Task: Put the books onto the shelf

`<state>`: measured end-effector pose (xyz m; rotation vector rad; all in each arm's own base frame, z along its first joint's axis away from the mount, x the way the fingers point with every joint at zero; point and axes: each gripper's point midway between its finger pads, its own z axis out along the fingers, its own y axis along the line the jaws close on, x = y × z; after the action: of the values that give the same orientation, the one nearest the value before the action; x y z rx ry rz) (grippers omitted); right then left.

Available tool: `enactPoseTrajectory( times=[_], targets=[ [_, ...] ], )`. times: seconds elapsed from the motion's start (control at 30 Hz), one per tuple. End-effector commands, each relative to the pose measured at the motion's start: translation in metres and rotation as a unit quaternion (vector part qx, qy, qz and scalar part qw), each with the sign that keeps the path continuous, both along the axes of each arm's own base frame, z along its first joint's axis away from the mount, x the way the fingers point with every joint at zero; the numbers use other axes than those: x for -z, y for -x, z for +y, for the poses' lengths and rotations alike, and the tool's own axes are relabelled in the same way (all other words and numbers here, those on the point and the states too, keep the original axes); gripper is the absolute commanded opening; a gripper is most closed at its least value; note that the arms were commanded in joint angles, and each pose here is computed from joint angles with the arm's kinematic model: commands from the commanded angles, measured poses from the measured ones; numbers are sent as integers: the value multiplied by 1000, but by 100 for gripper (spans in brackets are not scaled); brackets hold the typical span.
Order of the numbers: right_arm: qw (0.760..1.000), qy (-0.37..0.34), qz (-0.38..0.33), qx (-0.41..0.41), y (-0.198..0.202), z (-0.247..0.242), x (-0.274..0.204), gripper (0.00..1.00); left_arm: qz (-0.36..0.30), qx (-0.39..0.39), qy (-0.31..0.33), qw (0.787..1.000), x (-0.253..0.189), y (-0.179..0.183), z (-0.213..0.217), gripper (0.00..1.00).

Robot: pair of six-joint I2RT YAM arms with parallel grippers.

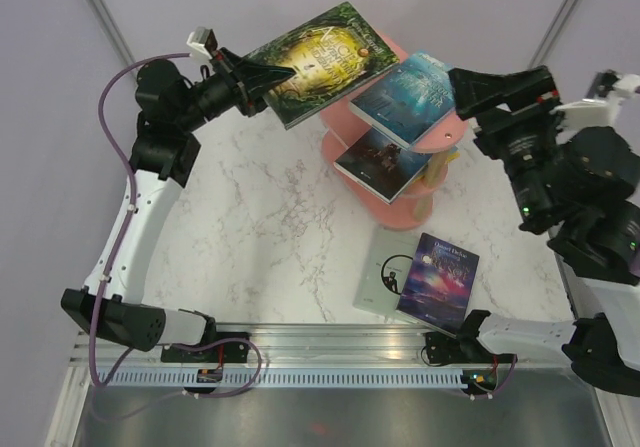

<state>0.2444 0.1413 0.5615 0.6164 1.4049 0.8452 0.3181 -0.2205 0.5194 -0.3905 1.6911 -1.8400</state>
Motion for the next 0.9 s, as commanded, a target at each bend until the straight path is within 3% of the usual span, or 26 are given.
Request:
enactPoseTrajectory(
  times=[0.0, 0.17, 0.43, 0.73, 0.87],
  targets=[
    [994, 79, 31, 72, 6, -41, 14, 98, -63, -12, -2, 998, -34, 0, -25, 2],
    [984, 130, 88, 81, 14, -54, 46, 98, -52, -36, -14, 998, -33, -16, -69, 2],
    [986, 103, 116, 65, 37, -72, 87, 98, -22, -74, -51, 996, -18, -50, -144, 2],
    [985, 99, 119, 77, 58, -102, 96, 98, 18, -162, -103, 981, 20, -76, -158, 2],
    [985, 97, 117, 82, 64, -111, 98, 98, 34, -152, -118, 981, 39, -78, -171, 2]
  ],
)
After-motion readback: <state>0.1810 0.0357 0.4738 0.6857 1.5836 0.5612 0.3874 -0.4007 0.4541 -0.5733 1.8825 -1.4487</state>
